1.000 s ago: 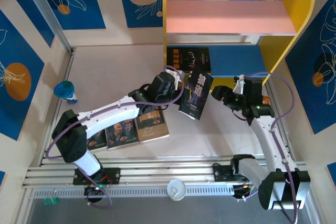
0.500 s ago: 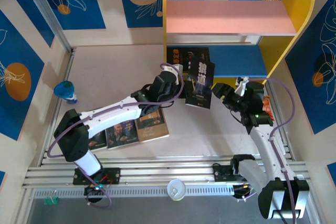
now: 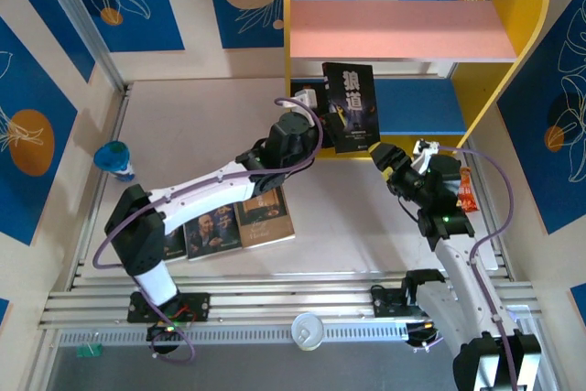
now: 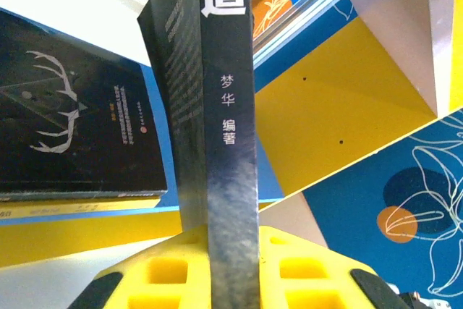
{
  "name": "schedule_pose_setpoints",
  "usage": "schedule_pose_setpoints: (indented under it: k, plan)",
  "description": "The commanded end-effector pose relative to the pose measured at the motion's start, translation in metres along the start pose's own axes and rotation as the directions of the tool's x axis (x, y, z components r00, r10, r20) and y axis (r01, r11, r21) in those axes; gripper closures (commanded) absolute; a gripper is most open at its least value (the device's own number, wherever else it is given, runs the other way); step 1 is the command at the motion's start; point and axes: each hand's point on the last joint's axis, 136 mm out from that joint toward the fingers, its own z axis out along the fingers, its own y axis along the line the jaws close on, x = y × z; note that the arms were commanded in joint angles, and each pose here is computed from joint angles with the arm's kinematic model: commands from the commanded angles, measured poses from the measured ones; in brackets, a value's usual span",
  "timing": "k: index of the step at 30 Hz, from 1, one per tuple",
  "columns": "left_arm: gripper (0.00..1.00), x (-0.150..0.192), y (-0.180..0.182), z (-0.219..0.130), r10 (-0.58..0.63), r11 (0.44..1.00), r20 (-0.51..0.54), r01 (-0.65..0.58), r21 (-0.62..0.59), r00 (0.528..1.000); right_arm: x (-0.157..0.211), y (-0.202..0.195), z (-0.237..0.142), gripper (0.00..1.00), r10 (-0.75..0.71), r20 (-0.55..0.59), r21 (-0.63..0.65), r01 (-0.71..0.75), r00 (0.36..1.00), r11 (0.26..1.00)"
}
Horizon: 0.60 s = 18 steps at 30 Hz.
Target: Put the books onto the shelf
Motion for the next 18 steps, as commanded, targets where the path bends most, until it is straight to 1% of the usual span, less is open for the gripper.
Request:
schedule_pose_setpoints:
  k: [1, 6, 14, 18]
  plan:
    - [1.0, -0.04, -0.037, -0.003, -0.07, 0.991, 0.132, 0.054, 0.12, 0.989, -0.005, 0.012, 0.006, 0.17, 0.032, 0.013, -0.054, -0.031, 0.999, 0.998]
    - [1.0, -0.041, -0.034, -0.002, -0.108, 0.988, 0.149, 0.089, 0.13, 0.983, -0.005, 0.026, 0.017, 0.16, 0.038, 0.01, -0.085, -0.037, 0.999, 0.996]
    - [1.0, -0.042, -0.036, -0.003, -0.124, 0.983, 0.159, 0.1, 0.152, 0.979, 0.007, 0.039, 0.029, 0.16, 0.068, 0.015, -0.111, -0.066, 0.998, 0.992]
    - [1.0, -0.041, -0.037, -0.004, -0.144, 0.979, 0.157, 0.117, 0.169, 0.977, 0.009, 0.041, 0.032, 0.16, 0.101, 0.041, -0.116, -0.095, 0.994, 0.989]
